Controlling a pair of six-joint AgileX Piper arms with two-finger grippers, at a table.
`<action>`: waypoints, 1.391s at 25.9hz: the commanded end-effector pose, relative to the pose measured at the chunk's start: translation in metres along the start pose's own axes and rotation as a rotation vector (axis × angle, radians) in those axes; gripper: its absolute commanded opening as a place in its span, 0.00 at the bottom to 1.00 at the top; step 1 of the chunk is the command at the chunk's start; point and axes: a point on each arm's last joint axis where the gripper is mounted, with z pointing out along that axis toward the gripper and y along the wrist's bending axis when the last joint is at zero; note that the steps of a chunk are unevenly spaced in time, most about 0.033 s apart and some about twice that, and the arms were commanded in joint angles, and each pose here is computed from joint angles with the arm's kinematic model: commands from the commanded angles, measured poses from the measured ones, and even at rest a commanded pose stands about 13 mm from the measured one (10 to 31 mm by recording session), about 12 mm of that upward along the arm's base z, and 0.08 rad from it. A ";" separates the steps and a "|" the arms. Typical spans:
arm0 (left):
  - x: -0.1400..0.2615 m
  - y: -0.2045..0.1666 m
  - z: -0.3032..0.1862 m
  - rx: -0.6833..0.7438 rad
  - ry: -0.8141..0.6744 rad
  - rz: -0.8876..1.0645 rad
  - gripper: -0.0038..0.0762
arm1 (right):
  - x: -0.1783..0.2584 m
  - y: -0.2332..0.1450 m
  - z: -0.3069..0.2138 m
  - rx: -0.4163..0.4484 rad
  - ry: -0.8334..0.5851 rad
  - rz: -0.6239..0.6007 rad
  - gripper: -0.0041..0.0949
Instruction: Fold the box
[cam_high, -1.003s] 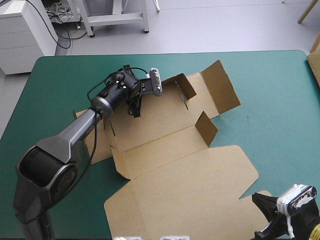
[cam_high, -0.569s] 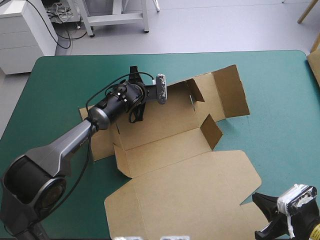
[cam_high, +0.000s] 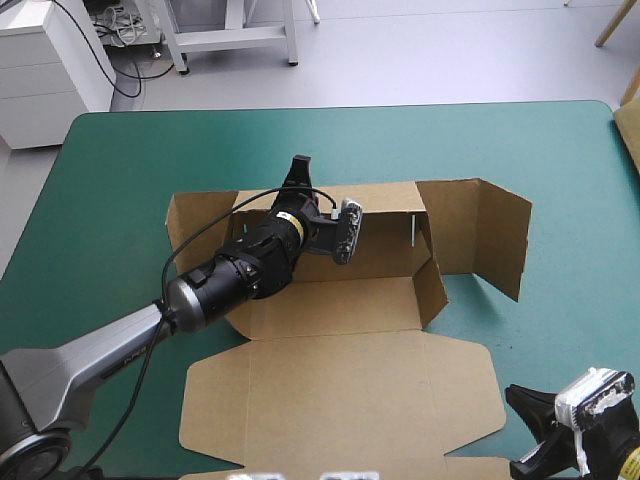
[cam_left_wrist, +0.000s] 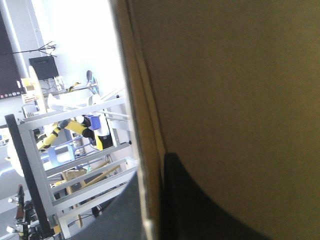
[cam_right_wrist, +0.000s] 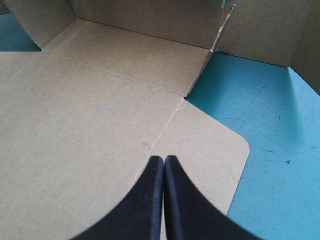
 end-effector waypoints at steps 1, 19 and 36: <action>-0.001 -0.001 -0.022 -0.074 -0.008 0.008 0.04 | -0.012 0.001 -0.004 -0.005 -0.079 -0.011 0.02; -0.027 -0.048 -0.075 -0.235 -0.034 -0.072 0.04 | -0.014 -0.009 -0.005 0.110 -0.100 -0.042 0.36; -0.027 -0.048 -0.075 -0.235 -0.032 -0.072 0.04 | -0.015 -0.009 -0.005 0.111 -0.101 -0.032 0.61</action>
